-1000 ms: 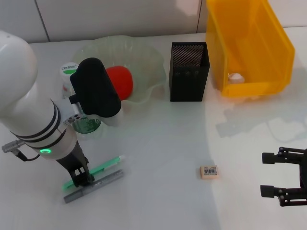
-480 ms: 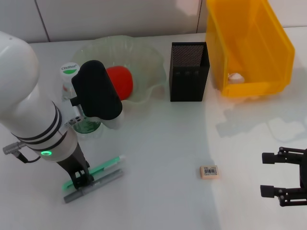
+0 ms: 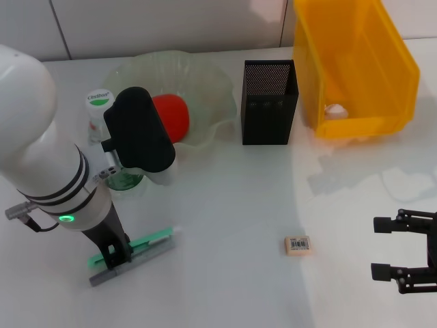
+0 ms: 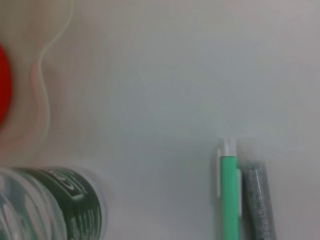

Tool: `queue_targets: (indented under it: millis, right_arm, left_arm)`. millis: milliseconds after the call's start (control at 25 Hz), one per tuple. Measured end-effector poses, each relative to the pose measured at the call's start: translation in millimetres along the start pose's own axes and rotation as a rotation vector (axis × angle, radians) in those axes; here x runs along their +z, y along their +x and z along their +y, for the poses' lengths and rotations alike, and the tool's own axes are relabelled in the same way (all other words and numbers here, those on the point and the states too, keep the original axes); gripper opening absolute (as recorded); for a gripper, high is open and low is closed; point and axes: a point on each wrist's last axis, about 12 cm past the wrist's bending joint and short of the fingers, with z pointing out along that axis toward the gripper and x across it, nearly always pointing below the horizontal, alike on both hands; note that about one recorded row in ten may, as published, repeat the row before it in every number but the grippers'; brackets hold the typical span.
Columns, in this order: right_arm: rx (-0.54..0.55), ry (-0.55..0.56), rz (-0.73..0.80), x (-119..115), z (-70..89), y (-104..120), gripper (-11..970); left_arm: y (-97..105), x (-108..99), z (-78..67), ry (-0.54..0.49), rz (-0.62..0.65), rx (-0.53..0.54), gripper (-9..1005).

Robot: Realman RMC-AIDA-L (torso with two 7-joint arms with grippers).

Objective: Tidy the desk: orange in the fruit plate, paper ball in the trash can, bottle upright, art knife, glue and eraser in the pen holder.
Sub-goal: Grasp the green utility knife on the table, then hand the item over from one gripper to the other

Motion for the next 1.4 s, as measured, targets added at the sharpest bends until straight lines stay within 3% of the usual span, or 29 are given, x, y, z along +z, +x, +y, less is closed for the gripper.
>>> queue_targets:
  millis: [400,600,680,720,760,920,1120,1400]
  right_arm:
    - [0.003,0.01,-0.01,-1.8,-0.1,-0.3,796]
    - [0.032,0.157,-0.141,-27.0,-1.8,-2.0,796]
    - [0.031,0.218,-0.23,-40.8,0.5,-3.2,796]
    - [0.027,0.247,-0.286,-48.3,2.4,-3.9,795]
    - [0.021,0.277,-0.344,-56.1,4.3,-4.5,795]
    - [-0.008,0.367,-0.551,-77.7,14.1,-3.3,795]
    - [-0.031,0.384,-0.627,-76.3,21.1,-1.5,795]
    - [-0.036,0.338,-0.704,-60.3,25.0,-0.8,793]
  left_arm:
    - [-5.8,-6.3,-1.3,0.007,-0.041,0.013,91]
    - [-15.3,-23.8,-5.5,0.026,-0.135,0.019,92]
    - [-19.4,-32.4,-6.7,0.044,-0.203,0.015,92]
    - [-24.5,-43.7,-7.0,0.068,-0.314,0.018,92]
    - [-24.5,-43.7,-7.0,0.068,-0.314,0.018,92]
    - [-34.4,-60.1,-11.4,0.075,-0.563,0.046,92]
    - [-42.2,-64.4,-22.9,0.002,-0.879,0.035,92]
    - [-54.3,-53.9,-40.0,-0.078,-1.074,0.048,92]
